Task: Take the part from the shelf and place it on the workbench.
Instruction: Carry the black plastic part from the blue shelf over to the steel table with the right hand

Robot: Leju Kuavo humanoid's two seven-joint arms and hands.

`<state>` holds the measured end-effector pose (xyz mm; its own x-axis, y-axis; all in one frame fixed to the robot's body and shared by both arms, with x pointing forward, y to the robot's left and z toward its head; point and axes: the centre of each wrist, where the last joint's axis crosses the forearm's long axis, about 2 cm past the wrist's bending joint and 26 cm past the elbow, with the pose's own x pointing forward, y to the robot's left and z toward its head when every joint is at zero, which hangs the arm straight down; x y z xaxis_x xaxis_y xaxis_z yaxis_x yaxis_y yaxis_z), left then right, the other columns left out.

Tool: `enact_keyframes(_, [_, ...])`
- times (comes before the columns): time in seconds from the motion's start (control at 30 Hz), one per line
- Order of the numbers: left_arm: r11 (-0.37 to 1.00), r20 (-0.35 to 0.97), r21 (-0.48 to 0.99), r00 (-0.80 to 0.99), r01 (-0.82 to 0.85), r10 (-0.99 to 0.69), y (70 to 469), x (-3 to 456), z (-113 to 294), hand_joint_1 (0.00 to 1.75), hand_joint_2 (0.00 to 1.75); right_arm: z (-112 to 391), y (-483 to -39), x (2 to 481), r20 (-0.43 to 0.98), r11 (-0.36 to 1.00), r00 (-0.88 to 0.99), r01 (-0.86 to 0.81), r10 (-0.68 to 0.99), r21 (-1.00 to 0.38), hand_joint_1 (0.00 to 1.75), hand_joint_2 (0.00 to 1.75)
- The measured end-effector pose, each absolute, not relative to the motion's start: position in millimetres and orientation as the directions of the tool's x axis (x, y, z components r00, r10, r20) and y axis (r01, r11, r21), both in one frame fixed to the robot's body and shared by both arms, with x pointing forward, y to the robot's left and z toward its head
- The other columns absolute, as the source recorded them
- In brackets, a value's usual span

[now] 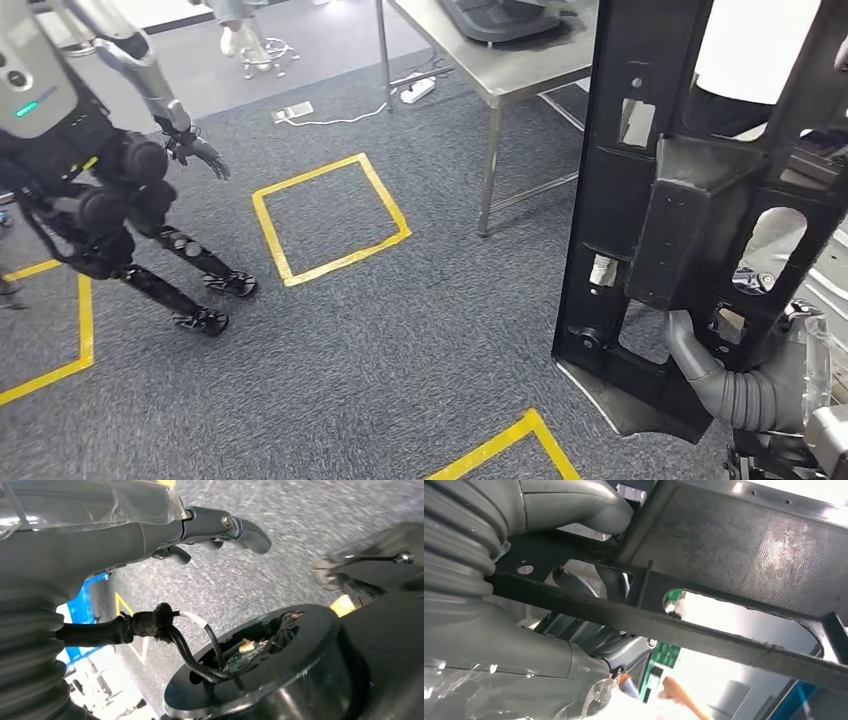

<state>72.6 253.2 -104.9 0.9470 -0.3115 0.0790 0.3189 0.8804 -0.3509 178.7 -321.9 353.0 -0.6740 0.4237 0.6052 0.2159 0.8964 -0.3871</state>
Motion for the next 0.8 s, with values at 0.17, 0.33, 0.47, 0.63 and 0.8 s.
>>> enact_keyframes(0.17, [0.874, 0.081, -0.363, 0.946, 0.322, -0.315, 253.2, 71.8, -104.9, 0.00, 1.75, 353.1, -321.9, 178.6, 0.605, 0.896, -0.674, 0.216, 0.424, -0.388, 1.75, 1.75])
enact_keyframes(0.33, [0.873, 0.090, -0.361, 0.944, 0.328, -0.317, 252.2, 71.5, -104.9, 0.00, 1.75, 352.9, -322.2, 178.1, 0.605, 0.895, -0.673, 0.212, 0.426, -0.393, 1.75, 1.75])
enact_keyframes(0.47, [0.872, 0.087, -0.362, 0.944, 0.329, -0.319, 251.6, 69.6, -105.2, 0.00, 1.75, 353.1, -322.8, 178.0, 0.605, 0.894, -0.672, 0.214, 0.428, -0.394, 1.75, 1.75])
enact_keyframes(0.63, [0.872, 0.087, -0.361, 0.943, 0.330, -0.321, 251.7, 69.7, -105.2, 0.00, 1.75, 352.8, -323.0, 177.9, 0.607, 0.894, -0.670, 0.215, 0.428, -0.393, 1.75, 1.75])
enact_keyframes(0.8, [0.880, 0.082, -0.342, 0.943, 0.329, -0.321, 253.3, 69.4, -105.5, 0.00, 1.75, 352.7, -323.5, 177.6, 0.608, 0.893, -0.667, 0.218, 0.430, -0.393, 1.75, 1.75])
